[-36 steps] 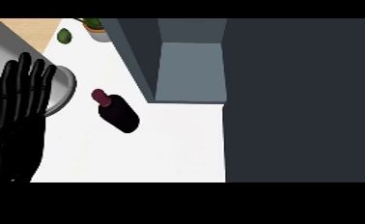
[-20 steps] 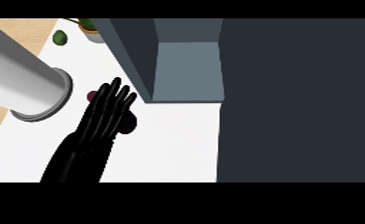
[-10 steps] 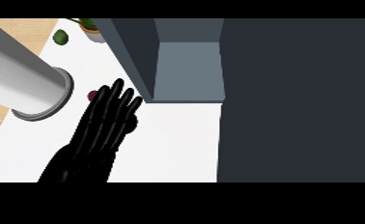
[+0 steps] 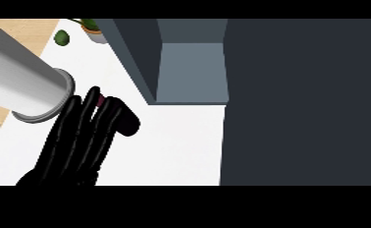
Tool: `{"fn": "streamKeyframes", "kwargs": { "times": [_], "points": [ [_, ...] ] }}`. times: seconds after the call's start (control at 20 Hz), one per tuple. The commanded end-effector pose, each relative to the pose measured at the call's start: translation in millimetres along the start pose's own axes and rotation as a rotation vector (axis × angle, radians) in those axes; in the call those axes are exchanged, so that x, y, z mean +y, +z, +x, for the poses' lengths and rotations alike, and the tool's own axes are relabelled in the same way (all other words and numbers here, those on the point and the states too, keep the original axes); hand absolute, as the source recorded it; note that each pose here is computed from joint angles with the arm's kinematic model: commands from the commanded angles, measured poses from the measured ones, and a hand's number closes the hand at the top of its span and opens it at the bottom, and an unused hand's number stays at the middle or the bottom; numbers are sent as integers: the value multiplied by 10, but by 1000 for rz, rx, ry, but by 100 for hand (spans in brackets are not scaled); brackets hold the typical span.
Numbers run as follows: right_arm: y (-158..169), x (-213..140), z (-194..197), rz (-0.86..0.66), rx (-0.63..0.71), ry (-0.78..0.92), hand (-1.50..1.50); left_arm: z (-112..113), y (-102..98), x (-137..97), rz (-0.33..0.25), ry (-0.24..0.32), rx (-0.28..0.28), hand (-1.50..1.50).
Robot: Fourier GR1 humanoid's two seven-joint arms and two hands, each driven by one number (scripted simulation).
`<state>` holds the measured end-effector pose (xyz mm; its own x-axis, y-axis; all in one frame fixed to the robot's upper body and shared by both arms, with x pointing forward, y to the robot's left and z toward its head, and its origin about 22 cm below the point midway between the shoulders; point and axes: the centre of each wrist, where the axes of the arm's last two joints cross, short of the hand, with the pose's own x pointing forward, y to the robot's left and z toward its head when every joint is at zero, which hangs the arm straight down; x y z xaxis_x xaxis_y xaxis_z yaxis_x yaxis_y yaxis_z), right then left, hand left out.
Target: Pick up the wine, place it into the cabinet and close the cabinet
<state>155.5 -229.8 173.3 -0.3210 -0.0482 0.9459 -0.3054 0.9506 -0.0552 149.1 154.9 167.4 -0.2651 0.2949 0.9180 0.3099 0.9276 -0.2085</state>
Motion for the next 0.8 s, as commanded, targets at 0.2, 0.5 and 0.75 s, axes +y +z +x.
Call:
{"fn": "streamKeyframes", "kwargs": {
  "times": [0.2, 0.5, 0.75],
  "points": [
    [15, 2, 288, -19, -42, 15, -150, -5, 24, 238, 60, -35, 5, -150],
    [-76, -18, 407, -20, -51, 39, -150, 320, 50, 412, 106, -55, -1, -150],
    [101, 148, 496, -33, -66, 16, -150, 91, -64, 652, 150, -69, 17, -150]
  ]
}}
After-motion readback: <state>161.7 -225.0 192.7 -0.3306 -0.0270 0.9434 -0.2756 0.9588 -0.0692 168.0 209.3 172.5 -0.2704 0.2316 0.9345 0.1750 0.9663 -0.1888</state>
